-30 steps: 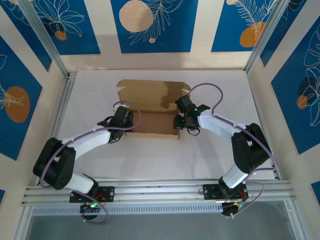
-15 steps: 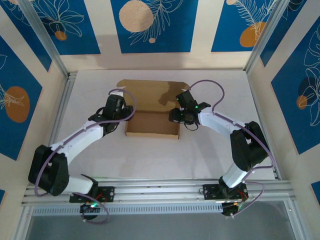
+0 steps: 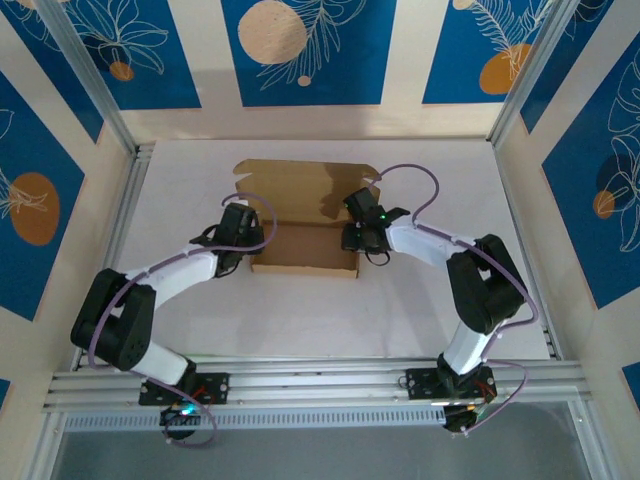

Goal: Fold the paper box

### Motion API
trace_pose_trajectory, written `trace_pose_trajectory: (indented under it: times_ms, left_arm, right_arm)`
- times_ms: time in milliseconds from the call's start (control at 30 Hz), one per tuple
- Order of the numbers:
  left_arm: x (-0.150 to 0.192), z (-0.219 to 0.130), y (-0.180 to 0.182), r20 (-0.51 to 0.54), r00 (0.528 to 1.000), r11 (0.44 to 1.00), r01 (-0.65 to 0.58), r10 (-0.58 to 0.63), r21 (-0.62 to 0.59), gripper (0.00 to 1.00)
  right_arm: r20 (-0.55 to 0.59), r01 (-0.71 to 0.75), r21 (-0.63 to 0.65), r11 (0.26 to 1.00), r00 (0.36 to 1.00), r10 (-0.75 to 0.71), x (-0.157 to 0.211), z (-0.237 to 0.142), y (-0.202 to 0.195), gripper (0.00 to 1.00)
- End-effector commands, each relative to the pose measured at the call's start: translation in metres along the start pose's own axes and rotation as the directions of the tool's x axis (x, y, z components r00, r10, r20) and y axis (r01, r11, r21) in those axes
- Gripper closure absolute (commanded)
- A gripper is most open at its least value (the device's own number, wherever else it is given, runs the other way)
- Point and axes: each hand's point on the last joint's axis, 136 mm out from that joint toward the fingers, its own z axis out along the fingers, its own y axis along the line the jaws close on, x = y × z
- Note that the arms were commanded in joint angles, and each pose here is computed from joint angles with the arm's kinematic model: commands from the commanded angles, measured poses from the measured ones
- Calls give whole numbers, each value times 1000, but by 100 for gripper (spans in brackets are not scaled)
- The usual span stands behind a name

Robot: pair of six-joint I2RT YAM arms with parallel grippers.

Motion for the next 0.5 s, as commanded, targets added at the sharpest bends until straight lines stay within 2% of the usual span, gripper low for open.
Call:
trace_pose_trajectory:
  times_ms: [0, 267, 467]
  left_arm:
    - [7, 11, 4, -1, 1000, 1000, 5, -5, -25, 51]
    - [18, 21, -4, -28, 999, 998, -33, 32, -58, 56]
    - [25, 24, -10, -41, 997, 991, -73, 69, -113, 70]
  right_arm:
    - [-8, -14, 70, 997, 1000, 14, 0, 8, -9, 58]
    - [-23, 14, 96, 995, 1000, -12, 2, 13, -7, 67]
    - [-34, 68, 145, 987, 997, -64, 1, 16, -4, 72]
